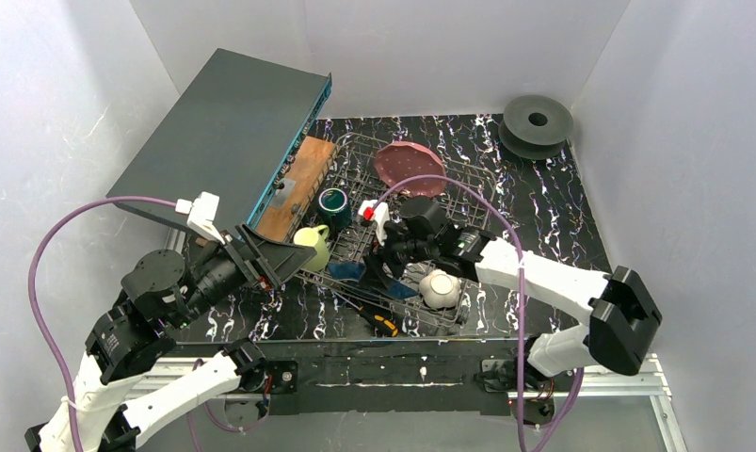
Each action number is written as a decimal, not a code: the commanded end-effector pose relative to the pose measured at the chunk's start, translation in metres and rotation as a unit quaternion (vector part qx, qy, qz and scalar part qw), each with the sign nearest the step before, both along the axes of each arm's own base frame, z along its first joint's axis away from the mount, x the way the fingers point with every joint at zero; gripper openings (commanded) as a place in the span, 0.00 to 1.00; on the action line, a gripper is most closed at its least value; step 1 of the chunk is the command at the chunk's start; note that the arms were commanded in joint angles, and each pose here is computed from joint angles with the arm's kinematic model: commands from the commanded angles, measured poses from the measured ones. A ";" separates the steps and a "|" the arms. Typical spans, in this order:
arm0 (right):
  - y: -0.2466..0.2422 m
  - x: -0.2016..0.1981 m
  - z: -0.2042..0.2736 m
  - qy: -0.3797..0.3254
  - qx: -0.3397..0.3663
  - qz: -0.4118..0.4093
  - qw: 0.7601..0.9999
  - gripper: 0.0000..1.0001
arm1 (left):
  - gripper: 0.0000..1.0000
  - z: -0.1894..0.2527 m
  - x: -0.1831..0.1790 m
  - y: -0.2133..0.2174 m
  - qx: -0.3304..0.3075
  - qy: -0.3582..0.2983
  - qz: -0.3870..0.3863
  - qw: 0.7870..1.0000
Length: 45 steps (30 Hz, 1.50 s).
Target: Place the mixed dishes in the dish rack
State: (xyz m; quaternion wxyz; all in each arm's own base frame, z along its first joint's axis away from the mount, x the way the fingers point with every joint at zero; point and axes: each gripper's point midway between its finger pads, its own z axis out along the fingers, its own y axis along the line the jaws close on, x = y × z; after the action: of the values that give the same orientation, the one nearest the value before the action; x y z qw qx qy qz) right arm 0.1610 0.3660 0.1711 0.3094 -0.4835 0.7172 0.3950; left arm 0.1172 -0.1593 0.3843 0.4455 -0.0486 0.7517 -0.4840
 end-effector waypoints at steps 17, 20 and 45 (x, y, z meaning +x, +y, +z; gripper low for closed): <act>-0.068 0.023 0.120 -0.097 0.054 -0.180 0.977 0.98 | 0.99 0.012 -0.006 0.038 0.029 -0.023 0.052 0.998; -0.086 0.021 0.135 -0.107 0.060 -0.206 0.971 0.98 | 0.99 0.012 -0.008 0.046 0.030 -0.028 0.061 0.997; -0.248 0.023 0.222 -0.170 0.170 -0.494 0.836 0.98 | 0.99 0.028 -0.029 0.090 0.011 -0.087 0.094 0.992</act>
State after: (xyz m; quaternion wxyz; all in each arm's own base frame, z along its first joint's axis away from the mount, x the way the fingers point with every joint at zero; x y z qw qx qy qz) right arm 0.1787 0.1371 0.3801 0.6313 -0.1180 0.7314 0.2292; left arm 0.0864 -0.0779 0.4062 0.5313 -0.0717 0.7156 -0.4477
